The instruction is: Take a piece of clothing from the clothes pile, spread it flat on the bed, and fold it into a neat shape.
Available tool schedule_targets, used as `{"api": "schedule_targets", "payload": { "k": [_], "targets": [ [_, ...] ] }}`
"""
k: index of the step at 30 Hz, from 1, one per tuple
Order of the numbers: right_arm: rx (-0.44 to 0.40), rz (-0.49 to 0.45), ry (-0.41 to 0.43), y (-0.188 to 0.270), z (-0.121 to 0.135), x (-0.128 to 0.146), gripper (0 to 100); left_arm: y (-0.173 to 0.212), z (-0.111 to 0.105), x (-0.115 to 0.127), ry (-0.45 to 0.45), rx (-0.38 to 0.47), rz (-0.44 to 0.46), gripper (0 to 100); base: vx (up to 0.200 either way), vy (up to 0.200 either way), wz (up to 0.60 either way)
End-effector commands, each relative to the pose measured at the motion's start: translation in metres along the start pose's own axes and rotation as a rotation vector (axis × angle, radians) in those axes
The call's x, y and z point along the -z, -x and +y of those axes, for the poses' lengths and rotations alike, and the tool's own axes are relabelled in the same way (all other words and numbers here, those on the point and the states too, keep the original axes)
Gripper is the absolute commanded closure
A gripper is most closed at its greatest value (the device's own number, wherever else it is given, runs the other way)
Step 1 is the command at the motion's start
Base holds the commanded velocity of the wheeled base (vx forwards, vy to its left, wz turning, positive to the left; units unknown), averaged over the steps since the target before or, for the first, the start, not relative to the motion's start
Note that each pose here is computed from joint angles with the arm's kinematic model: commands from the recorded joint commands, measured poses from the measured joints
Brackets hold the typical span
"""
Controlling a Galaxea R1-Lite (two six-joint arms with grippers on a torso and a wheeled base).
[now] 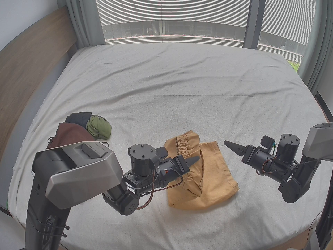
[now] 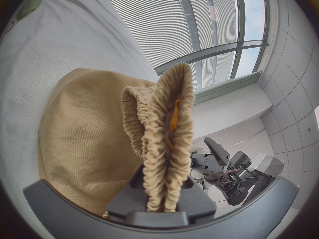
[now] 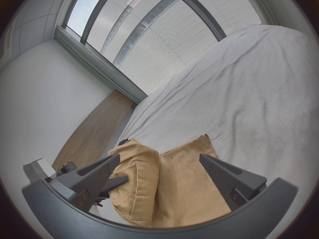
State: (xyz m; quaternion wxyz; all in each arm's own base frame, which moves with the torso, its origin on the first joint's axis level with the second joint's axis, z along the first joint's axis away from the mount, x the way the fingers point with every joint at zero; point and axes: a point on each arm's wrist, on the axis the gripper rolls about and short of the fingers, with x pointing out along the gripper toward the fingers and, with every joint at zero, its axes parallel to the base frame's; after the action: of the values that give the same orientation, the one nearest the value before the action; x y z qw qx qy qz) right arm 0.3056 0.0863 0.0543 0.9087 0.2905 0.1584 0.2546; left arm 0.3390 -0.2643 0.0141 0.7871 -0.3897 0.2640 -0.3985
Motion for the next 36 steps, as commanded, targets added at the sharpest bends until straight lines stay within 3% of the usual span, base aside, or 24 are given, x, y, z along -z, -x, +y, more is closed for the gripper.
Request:
{"api": "schedule_targets", "payload": {
  "k": [1,14,15,28,36],
  "targets": [
    [0.006,-0.019,0.002,-0.001,-0.004,-0.005,0,-0.005,0.000,0.004,0.001,0.002,0.011,100,0.000,0.000,0.00],
    [0.012,-0.028,0.000,-0.001,-0.007,-0.007,0,-0.009,0.007,0.007,0.006,-0.013,0.013,100,0.000,0.000,0.00],
    [0.011,-0.027,0.002,-0.001,-0.006,-0.007,0,-0.009,0.007,0.006,0.005,-0.011,0.010,0,0.000,0.000,0.00],
    [0.014,-0.022,-0.001,-0.001,-0.007,-0.006,0,-0.013,0.000,0.013,-0.005,0.002,0.009,0,0.000,0.000,0.00],
    [0.024,0.005,-0.008,0.000,-0.008,0.001,0,-0.001,0.010,0.008,-0.006,-0.037,-0.025,0,0.000,0.000,0.00]
  ]
}}
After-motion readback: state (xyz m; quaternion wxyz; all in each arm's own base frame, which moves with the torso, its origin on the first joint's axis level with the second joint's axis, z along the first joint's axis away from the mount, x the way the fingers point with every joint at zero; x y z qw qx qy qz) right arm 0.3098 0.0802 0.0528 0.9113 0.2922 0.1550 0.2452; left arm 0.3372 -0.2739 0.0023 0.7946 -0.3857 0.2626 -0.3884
